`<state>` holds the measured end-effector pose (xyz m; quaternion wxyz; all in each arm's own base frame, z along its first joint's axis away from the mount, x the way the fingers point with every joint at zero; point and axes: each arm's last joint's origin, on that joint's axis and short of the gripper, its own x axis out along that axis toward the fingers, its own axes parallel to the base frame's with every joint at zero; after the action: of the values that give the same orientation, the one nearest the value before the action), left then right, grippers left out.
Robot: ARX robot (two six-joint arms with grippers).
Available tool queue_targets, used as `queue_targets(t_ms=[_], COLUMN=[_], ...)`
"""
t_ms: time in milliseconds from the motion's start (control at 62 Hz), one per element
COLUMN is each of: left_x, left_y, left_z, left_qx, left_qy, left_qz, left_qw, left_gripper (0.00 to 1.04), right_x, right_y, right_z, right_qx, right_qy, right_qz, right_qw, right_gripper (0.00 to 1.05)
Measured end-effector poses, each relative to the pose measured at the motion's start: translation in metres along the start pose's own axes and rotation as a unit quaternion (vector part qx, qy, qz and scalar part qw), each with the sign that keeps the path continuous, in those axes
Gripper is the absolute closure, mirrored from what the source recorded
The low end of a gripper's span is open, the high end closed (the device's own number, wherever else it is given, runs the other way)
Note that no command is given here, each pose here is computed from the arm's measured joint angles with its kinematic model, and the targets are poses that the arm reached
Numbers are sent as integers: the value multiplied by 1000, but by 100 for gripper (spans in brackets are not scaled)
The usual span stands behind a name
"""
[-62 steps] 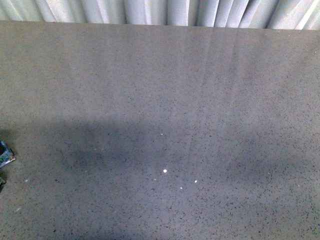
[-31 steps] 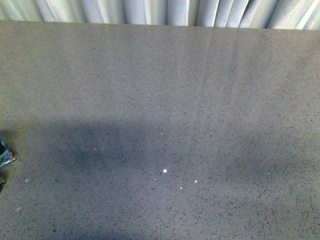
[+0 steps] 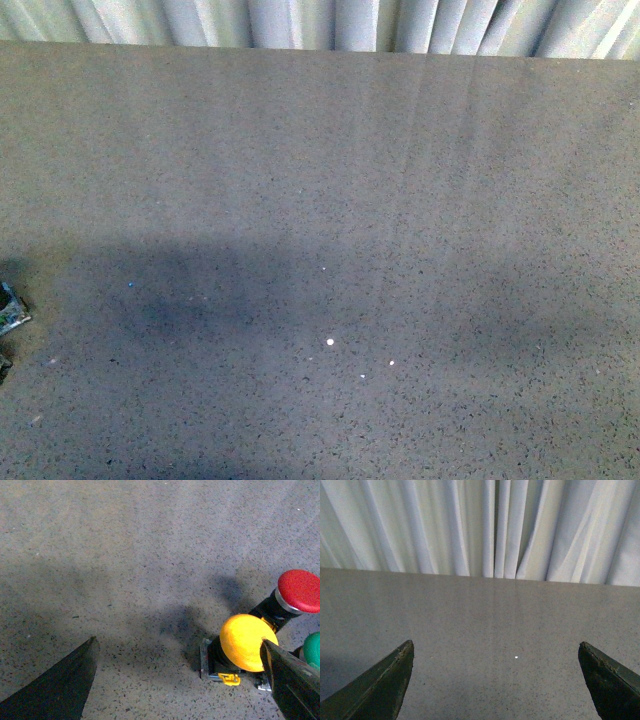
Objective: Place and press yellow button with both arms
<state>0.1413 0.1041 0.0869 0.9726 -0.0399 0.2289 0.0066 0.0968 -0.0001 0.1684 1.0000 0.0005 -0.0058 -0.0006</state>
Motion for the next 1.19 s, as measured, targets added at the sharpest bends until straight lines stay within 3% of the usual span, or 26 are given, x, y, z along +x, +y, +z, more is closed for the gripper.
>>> queue_targets(t_ms=[645,1193], left_x=[9,23], left_y=[6,2], left_z=[-24,-25], left_qx=[29,46], left_qy=[19,16], left_qz=[-19,-30], left_qw=[999,998], left_gripper=[9,9], right_x=[0,0], right_y=[0,0], right_z=[0,0], right_qx=[0,0], right_qy=[0,0], right_qz=[0,0], right_qw=[1000,1000], right_gripper=[9,9])
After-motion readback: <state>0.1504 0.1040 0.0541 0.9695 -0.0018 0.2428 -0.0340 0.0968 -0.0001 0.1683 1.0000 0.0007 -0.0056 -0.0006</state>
